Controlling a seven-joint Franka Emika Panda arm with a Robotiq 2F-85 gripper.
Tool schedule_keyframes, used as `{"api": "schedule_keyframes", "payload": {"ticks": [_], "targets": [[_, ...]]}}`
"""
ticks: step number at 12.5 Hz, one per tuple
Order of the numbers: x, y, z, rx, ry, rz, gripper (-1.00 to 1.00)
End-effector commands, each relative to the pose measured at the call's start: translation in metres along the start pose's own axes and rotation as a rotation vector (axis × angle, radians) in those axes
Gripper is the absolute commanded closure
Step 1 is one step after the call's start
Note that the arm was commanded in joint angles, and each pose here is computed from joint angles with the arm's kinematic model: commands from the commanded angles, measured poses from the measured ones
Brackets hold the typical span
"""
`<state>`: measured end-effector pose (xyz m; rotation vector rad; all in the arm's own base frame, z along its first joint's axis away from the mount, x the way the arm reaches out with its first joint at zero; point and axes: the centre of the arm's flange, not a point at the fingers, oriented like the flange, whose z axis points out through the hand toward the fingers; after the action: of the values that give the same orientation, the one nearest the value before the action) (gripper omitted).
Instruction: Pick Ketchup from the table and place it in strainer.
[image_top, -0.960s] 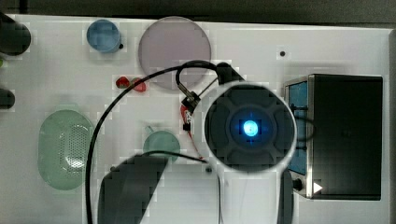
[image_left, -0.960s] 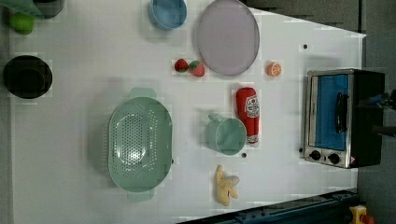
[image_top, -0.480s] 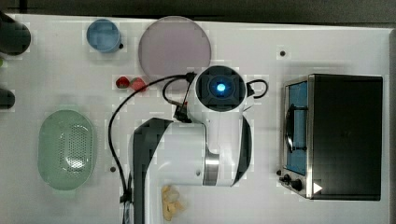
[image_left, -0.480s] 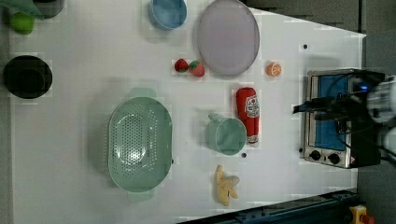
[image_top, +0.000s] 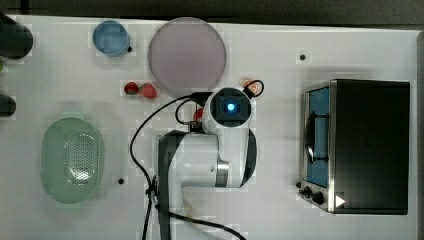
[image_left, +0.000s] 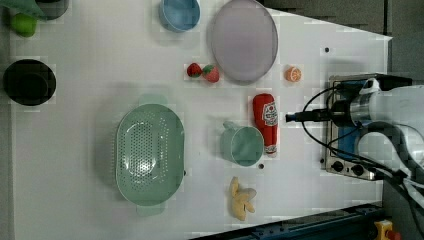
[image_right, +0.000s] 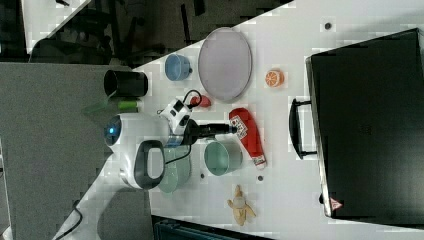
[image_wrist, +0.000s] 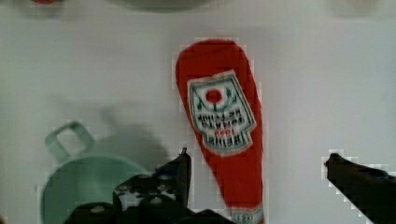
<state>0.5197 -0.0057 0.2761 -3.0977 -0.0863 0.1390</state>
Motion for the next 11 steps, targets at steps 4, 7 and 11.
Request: {"api": "schedule_keyframes", "payload": {"ticks": [4,7,11], "targets": [[-0.001,-0.010,0.066,-0.014,0.067,-0.127,-1.00],[-0.005,-0.007,0.101,-0.010,0.077,-0.120,-1.00],[-0.007,-0.009,0.117,-0.008,0.087,-0.118,-0.43]]}}
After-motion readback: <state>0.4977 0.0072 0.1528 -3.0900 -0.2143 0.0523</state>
